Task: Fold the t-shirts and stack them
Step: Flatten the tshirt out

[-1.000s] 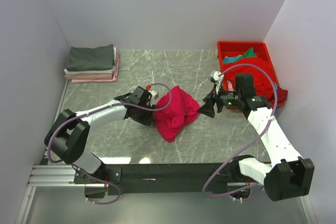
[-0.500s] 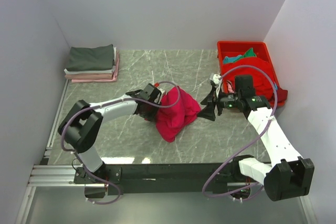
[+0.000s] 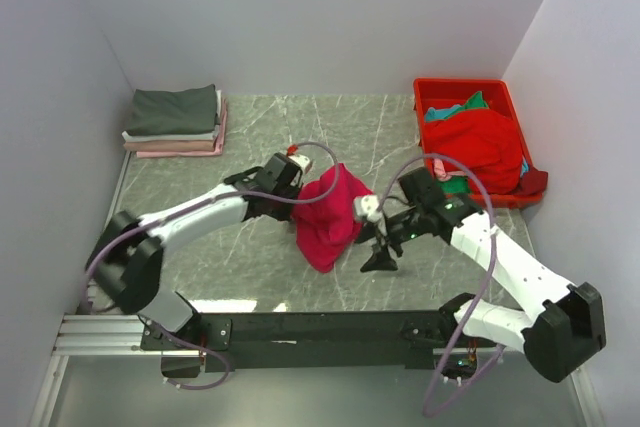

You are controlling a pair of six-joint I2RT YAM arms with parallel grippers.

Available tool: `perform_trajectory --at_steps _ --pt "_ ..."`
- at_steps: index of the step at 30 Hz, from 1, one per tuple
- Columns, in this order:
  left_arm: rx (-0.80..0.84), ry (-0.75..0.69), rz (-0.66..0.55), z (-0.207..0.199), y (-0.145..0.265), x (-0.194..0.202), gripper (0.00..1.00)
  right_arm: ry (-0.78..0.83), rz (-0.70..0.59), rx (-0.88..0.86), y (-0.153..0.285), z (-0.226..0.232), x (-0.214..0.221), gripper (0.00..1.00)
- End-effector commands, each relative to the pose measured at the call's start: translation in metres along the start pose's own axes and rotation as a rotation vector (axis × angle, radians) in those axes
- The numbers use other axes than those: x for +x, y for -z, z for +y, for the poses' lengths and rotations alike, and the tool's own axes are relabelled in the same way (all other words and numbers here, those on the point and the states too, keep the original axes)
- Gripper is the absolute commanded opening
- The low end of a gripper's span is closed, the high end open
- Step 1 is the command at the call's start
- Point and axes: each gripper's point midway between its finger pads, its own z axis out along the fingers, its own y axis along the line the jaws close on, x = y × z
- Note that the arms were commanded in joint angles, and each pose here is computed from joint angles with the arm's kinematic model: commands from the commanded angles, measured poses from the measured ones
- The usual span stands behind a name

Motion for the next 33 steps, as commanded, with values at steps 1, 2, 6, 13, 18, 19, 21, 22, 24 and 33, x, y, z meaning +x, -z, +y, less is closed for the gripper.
perform_trajectory --at_steps 1,2,6,13,18,19,21,22,24,33 --pt "0.058 0.038 -0.152 -0.007 0.041 -0.027 0.01 0.125 0.094 0.066 -0.021 -0.009 0.007 0.74" --pt "0.074 0.049 -0.188 -0.007 0.053 -0.033 0.0 0.165 0.138 0.136 -0.025 -0.022 0.008 0.74" --pt "0.142 0.07 -0.217 -0.016 0.073 -0.033 0.0 0.323 0.242 0.238 -0.045 -0.035 0.013 0.73" --pt "0.214 0.102 -0.253 -0.025 0.09 -0.033 0.0 0.456 0.258 0.247 -0.095 -0.03 -0.003 0.73" --pt "0.246 0.106 -0.279 -0.029 0.102 -0.038 0.0 0.477 0.25 0.285 -0.136 -0.033 -0.012 0.72" --pt "0.252 0.105 -0.284 -0.03 0.103 -0.039 0.01 0.478 0.256 0.282 -0.14 -0.033 -0.011 0.71" --pt "0.256 0.105 -0.294 -0.03 0.106 -0.04 0.0 0.478 0.253 0.269 -0.15 -0.029 -0.012 0.71" --pt "0.257 0.107 -0.3 -0.03 0.108 -0.041 0.0 0.477 0.246 0.27 -0.153 -0.029 -0.013 0.71" --pt "0.264 0.105 -0.31 -0.031 0.11 -0.043 0.0 0.466 0.245 0.266 -0.161 -0.027 -0.012 0.7" --pt "0.23 0.115 -0.334 -0.021 0.113 -0.037 0.0 0.368 0.316 0.336 -0.171 -0.04 -0.002 0.31"
